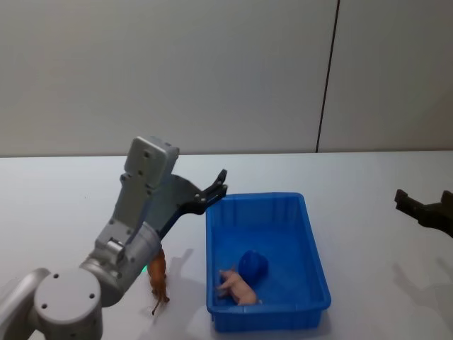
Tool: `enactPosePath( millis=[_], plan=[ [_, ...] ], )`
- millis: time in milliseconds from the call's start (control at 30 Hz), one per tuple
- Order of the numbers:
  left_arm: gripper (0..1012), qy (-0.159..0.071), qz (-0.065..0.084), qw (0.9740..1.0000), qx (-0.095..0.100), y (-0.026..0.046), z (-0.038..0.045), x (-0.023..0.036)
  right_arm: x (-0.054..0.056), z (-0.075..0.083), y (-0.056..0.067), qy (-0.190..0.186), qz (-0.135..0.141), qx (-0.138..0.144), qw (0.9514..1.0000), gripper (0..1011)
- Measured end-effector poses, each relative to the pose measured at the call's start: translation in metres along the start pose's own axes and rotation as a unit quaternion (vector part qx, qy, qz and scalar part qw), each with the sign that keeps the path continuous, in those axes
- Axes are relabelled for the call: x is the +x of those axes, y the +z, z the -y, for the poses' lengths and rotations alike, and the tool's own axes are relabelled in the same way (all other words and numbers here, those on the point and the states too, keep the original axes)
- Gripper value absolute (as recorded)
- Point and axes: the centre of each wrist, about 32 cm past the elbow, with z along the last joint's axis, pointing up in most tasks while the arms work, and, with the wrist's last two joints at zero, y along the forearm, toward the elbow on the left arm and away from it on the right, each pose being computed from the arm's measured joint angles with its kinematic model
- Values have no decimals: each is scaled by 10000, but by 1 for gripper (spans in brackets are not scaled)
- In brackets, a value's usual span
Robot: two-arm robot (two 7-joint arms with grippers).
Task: Pick up the two dolls from the table and place them into the box.
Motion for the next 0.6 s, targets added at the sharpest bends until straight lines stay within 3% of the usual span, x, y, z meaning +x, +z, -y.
enactPosePath(
  millis=[333,533,600],
  plan=[
    [1001,117,-202,9980,580,58,-192,70,37,28,-5,-79,-90,16,9999,1001],
    [1001,168,-331,9944,986,100,-299,102,46,36,-6,-103,-111,21,9999,1001],
    [1001,184,-388,9922,1171,109,-338,112,50,38,-6,-111,-119,23,9999,1001]
  ],
)
